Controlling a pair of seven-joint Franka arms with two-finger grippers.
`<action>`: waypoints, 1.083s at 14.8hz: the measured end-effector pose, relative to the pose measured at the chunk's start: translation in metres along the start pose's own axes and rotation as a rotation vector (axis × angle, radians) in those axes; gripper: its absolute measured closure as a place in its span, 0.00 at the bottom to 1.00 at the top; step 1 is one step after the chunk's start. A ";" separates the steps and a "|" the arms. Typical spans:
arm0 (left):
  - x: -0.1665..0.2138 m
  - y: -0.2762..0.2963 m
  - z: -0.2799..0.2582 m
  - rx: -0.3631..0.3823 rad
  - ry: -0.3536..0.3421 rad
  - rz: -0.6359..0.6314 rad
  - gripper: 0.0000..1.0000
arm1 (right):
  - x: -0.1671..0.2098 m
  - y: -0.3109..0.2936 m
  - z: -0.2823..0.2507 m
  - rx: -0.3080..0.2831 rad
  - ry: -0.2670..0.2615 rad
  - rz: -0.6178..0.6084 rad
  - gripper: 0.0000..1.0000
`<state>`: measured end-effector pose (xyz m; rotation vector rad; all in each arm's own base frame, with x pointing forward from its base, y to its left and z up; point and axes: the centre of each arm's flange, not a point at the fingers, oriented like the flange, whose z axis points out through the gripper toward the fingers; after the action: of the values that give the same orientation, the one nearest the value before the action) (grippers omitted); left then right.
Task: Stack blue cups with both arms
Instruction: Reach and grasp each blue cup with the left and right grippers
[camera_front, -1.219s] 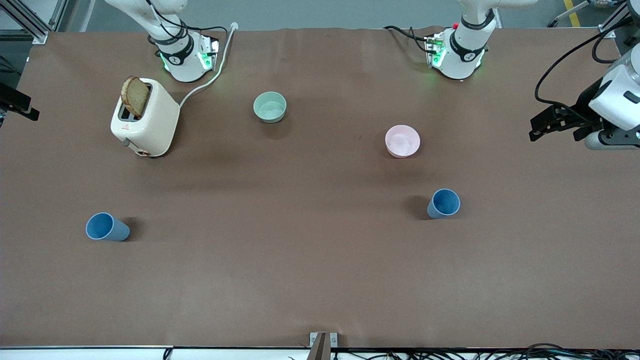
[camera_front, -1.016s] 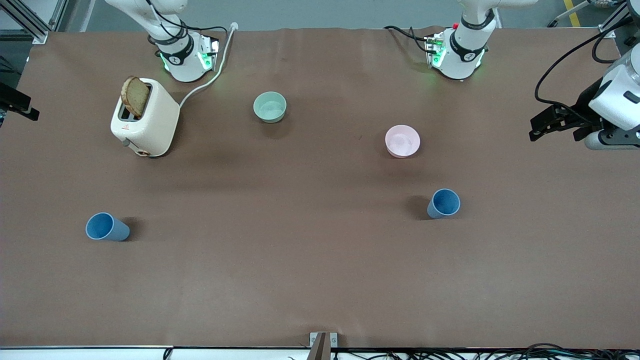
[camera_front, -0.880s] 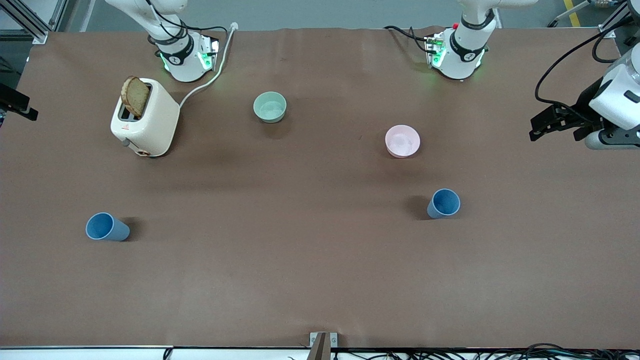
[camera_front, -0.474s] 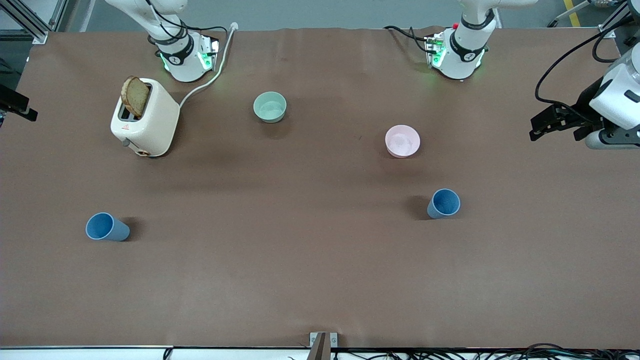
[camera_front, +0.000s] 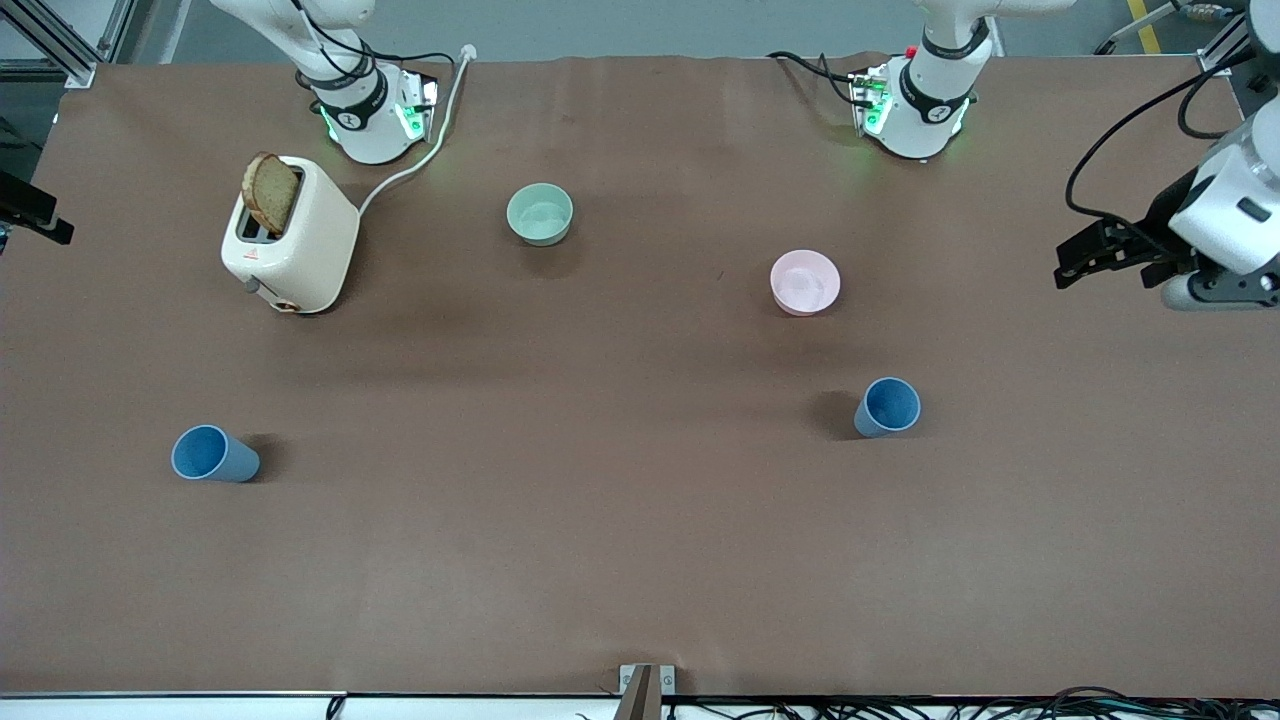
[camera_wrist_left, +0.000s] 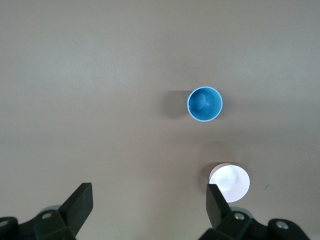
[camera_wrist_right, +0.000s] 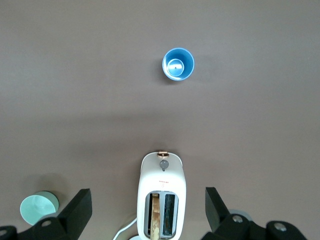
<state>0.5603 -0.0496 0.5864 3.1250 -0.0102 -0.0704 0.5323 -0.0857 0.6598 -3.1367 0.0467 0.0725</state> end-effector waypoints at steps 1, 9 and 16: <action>0.006 0.002 0.012 0.002 -0.023 0.003 0.00 | 0.001 0.000 -0.001 -0.001 0.006 0.000 0.00; 0.048 0.027 0.102 0.007 -0.089 0.040 0.00 | 0.036 0.035 0.041 -0.001 0.025 0.031 0.00; 0.050 0.037 0.198 0.000 -0.045 0.054 0.00 | 0.114 0.046 0.173 0.004 0.028 0.024 0.00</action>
<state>0.6014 -0.0896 0.3871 3.1201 -0.0958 -0.1397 0.6369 -0.1348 0.4816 -3.1335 0.0843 0.0279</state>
